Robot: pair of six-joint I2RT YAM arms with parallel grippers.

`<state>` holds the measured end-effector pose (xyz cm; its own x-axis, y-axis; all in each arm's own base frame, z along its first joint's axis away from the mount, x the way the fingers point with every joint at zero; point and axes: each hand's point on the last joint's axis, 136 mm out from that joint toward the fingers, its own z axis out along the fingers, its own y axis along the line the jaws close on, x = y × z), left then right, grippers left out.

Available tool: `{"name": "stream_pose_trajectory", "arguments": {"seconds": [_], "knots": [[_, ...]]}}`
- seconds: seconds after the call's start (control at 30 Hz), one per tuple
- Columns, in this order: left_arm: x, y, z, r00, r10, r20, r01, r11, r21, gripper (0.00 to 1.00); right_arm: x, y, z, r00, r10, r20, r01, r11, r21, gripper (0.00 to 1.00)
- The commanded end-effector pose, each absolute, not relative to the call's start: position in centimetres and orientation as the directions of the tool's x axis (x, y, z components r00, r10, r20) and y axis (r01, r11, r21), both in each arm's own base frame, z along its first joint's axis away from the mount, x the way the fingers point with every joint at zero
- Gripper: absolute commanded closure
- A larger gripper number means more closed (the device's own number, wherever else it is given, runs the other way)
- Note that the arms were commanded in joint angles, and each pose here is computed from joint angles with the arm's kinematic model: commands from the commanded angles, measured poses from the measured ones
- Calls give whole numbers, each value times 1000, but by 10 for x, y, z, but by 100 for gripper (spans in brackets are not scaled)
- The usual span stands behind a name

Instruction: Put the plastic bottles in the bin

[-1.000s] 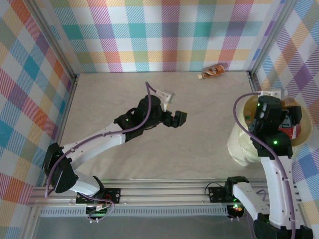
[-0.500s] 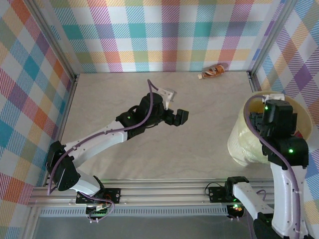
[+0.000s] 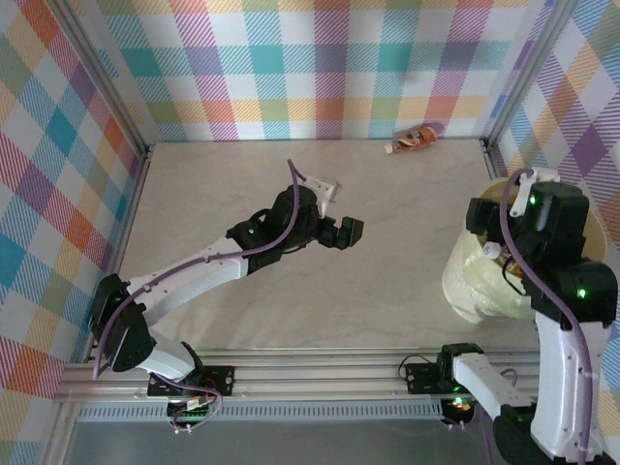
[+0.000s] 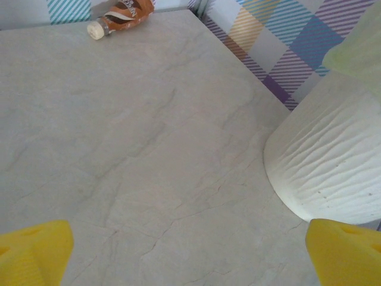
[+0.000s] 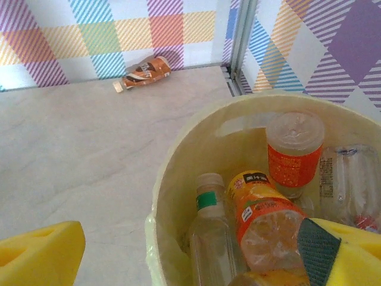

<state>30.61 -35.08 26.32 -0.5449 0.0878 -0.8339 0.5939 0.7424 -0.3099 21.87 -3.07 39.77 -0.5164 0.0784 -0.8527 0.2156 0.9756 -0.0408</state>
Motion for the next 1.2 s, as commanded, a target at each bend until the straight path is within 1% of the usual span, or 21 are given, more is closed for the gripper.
{"name": "stream_pose_trajectory", "arguments": {"seconds": [0.0, 0.03, 0.1, 0.2, 0.27, 0.3, 0.5, 0.63, 0.73, 0.8, 0.87, 0.97, 1.03, 1.13, 1.17], "knots": [[309, -340, 273, -526, 60, -848, 577, 758, -304, 0, 218, -43, 379, -593, 163, -789, 321, 946, -46, 8], [310, -340, 272, -524, 63, -849, 577, 760, -300, 0, 215, -45, 370, -620, 180, -764, 338, 940, -53, 9], [311, -339, 268, -524, 71, -849, 575, 764, -291, 0, 205, -50, 349, -681, 198, -705, 367, 925, -96, 14], [312, -340, 263, -529, 85, -844, 577, 765, -285, 0, 188, -70, 329, -749, 189, -635, 418, 878, -232, 21], [313, -341, 259, -536, 96, -839, 579, 765, -282, 0, 179, -82, 319, -780, 189, -597, 440, 844, -307, 23], [314, -341, 258, -538, 100, -837, 579, 766, -281, 0, 178, -84, 316, -788, 193, -585, 443, 837, -320, 24], [316, -339, 251, -550, 101, -829, 564, 777, -279, 0, 191, -92, 312, -768, 183, -613, 461, 823, -332, 31], [316, -335, 249, -551, 100, -829, 551, 789, -271, 0, 192, -103, 318, -778, 138, -613, 463, 785, -411, 31], [316, -332, 248, -552, 98, -828, 543, 796, -267, 0, 187, -109, 314, -815, 114, -568, 436, 765, -474, 29], [317, -331, 248, -552, 97, -828, 542, 796, -268, 0, 182, -114, 317, -816, 114, -567, 451, 739, -501, 27], [318, -332, 248, -553, 96, -828, 541, 797, -269, 0, 181, -111, 327, -782, 119, -612, 472, 753, -458, 22], [318, -333, 247, -557, 93, -825, 539, 796, -274, 0, 188, -90, 348, -697, 136, -703, 456, 842, -289, 19], [318, -333, 245, -562, 91, -822, 536, 797, -278, 0, 191, -76, 358, -666, 147, -732, 420, 884, -205, 17], [318, -333, 245, -566, 85, -820, 533, 797, -285, 0, 186, -73, 363, -674, 152, -723, 406, 894, -191, 16], [318, -332, 245, -566, 85, -820, 532, 797, -284, 0, 182, -75, 362, -687, 154, -710, 412, 888, -206, 18]]}}
